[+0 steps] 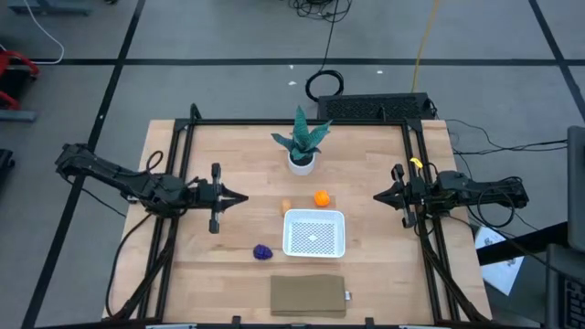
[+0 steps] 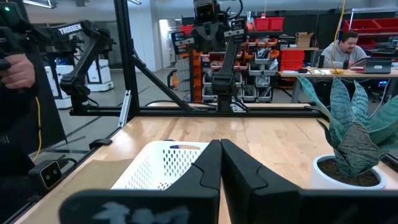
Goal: Pick and placing Produce into tupperware
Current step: Put the purple grapes into the white bin
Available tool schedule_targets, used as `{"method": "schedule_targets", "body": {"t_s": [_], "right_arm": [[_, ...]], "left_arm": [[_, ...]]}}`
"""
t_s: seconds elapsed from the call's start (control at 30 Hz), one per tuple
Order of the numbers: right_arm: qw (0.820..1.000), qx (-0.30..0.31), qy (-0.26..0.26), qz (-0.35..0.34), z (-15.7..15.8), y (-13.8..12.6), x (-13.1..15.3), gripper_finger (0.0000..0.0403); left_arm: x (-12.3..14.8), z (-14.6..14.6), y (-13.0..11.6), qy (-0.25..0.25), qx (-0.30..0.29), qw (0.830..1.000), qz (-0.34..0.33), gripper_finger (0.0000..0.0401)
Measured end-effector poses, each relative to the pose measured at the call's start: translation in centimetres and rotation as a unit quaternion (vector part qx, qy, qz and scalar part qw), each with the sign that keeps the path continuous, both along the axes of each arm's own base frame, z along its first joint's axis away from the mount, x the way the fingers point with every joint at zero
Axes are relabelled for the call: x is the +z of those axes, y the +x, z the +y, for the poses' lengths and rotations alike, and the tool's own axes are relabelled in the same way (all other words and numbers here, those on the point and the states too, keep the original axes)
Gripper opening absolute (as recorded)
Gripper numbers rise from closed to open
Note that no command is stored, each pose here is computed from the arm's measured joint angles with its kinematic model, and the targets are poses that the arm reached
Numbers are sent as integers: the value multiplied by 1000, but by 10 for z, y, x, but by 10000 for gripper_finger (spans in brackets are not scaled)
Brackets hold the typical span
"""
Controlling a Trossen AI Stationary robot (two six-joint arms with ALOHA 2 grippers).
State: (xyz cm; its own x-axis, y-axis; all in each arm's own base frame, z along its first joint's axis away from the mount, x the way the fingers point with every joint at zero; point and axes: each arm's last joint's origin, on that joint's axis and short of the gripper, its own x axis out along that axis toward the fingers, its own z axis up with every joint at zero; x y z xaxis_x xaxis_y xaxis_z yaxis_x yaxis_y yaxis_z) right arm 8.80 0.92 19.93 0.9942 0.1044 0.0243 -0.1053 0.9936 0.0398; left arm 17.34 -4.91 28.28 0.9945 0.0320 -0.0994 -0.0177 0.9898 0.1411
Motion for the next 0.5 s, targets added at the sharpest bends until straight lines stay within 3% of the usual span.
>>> {"method": "schedule_targets", "body": {"t_s": [0.17, 0.5], "right_arm": [[1000, 0, 0, 0, 0, 0, 0, 0], [1000, 0, 0, 0, 0, 0, 0, 0]], "left_arm": [[9, -5, 5, -3, -6, 1000, 12, 16], [23, -13, 23, -23, 7, 992, 123, 16]]}}
